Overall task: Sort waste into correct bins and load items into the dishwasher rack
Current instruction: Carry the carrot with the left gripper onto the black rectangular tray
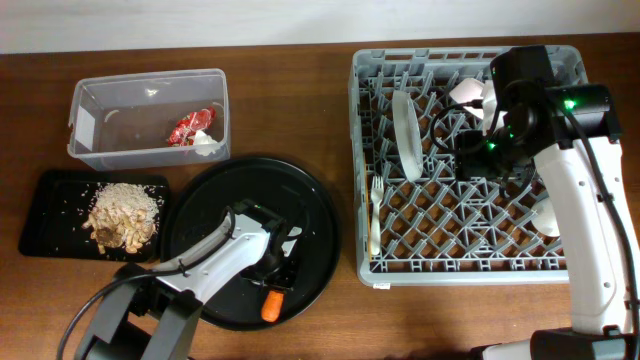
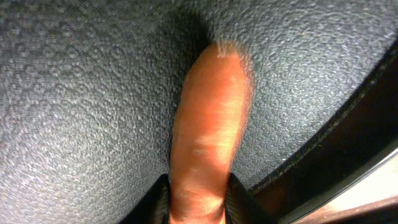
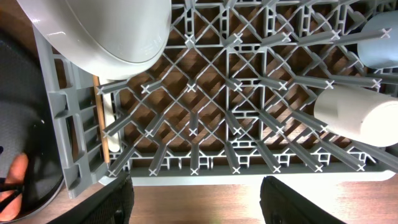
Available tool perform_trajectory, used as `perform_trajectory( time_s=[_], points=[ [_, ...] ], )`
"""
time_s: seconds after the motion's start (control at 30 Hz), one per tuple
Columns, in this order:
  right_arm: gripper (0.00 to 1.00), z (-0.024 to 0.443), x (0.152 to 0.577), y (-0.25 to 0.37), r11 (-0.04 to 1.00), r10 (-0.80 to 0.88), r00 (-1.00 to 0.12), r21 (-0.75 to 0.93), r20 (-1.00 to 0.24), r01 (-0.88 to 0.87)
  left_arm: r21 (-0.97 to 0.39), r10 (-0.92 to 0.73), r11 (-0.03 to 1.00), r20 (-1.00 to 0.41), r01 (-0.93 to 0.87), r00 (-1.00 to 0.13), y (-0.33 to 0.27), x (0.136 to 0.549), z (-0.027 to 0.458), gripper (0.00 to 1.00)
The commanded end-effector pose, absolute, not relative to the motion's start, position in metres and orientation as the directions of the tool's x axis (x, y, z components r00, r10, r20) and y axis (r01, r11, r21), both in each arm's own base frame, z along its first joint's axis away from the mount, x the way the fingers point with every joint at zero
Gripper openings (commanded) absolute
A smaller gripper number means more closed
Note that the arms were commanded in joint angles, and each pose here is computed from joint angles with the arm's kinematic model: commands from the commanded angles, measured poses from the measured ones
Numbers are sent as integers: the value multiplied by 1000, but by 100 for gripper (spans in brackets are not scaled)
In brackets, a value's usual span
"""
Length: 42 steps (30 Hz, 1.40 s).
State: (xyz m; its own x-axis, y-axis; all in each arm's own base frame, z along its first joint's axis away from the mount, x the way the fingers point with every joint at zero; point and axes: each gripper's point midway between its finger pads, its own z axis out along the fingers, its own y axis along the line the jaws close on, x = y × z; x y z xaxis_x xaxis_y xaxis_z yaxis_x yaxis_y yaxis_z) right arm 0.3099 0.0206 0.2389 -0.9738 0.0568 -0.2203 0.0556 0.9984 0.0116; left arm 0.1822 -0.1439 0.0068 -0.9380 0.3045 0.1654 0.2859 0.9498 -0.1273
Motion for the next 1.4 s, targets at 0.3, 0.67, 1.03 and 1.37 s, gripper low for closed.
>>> perform_trajectory(
  time_s=[0.3,0.67,1.03,1.37],
  points=[
    [68,238,309,20,998,62,-975,16,-212,60,-54,201,979,98,196,-975,-127,234,50,0],
    [68,238,309,20,998,62,-975,16,-212,60,8,-274,961,-62,-275,-960,14,313,115,0],
    [68,238,309,20,998,62,-975,17,-212,60,-26,-648,755,-177,-655,-741,150,308,118,0],
    [68,238,309,20,998,62,-976,16,-209,60,-17,-736,556,-474,-831,-483,259,333,128,2]
  ],
)
